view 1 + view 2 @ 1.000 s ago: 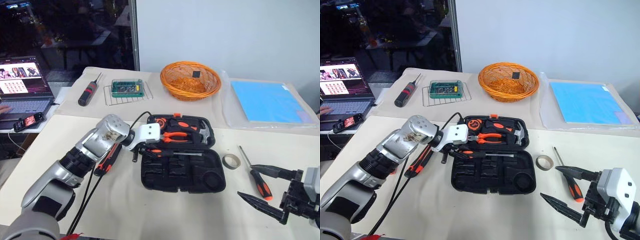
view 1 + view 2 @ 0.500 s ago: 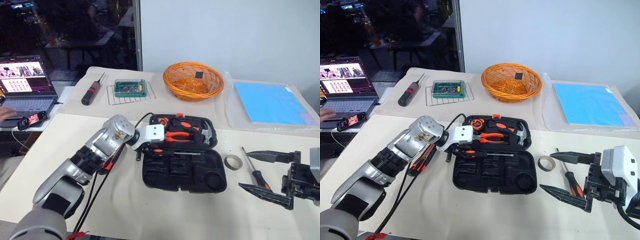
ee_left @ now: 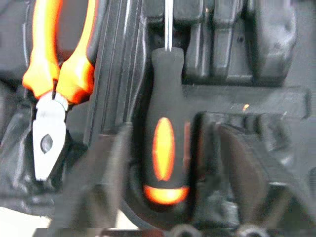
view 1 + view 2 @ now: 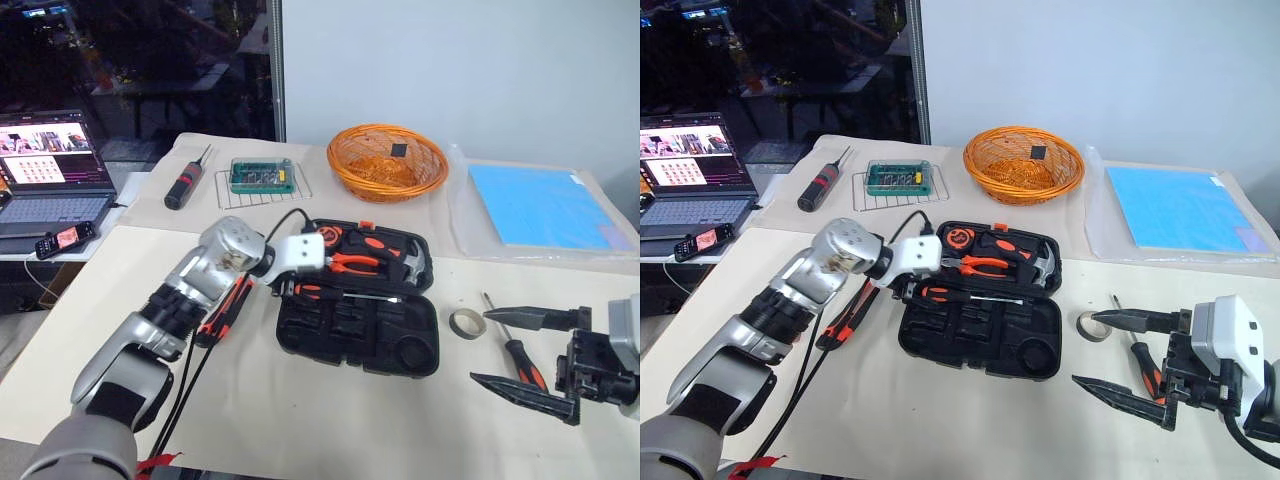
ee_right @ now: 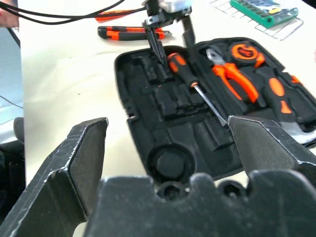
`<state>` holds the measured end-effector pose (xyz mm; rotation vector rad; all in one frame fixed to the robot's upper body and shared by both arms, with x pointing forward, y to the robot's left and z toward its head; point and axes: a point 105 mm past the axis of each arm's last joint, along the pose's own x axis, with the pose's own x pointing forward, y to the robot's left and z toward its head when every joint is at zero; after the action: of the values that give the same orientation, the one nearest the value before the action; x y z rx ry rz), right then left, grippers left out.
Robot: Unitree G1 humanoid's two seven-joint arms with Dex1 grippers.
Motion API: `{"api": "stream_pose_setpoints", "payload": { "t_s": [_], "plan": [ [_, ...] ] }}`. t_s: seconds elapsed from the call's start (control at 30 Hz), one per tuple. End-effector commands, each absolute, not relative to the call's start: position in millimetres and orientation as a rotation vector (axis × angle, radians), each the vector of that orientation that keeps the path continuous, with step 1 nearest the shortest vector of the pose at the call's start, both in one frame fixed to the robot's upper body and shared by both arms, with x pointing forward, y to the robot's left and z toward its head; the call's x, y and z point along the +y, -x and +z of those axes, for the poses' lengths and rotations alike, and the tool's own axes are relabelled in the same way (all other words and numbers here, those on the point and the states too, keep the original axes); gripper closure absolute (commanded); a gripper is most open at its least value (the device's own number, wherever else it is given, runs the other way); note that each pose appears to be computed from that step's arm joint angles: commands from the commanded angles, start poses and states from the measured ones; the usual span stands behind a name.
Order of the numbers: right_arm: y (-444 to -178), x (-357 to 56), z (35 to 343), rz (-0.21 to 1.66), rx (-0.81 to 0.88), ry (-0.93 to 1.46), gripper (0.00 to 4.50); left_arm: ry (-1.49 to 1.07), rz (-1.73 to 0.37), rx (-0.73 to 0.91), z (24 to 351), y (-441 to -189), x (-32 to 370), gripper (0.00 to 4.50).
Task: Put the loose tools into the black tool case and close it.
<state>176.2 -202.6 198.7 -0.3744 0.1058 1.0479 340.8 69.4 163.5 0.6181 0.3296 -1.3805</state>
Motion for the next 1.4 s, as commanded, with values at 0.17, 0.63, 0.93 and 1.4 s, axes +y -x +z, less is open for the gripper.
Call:
{"api": "stream_pose_setpoints", "payload": {
  "t_s": [0.17, 0.63, 0.93, 1.4],
  "plan": [
    [-176, -191, 196, 1.005, 0.059, 0.337, 0.00, -0.239, -1.218, 0.212, 172, -337, 62, 3.73],
    [-184, -186, 179, 0.902, 0.145, 0.313, 0.00, -0.586, -1.120, 0.469, 55, -339, 54, 4.45],
    [-208, -220, 165, 0.452, 0.237, 0.291, 0.00, -0.211, -1.265, -0.024, 161, -324, 41, 4.45],
    [-229, -305, 102, 0.159, 0.749, 0.262, 0.00, -0.154, -1.595, 0.115, 203, -255, 63, 0.71]
  ]
}}
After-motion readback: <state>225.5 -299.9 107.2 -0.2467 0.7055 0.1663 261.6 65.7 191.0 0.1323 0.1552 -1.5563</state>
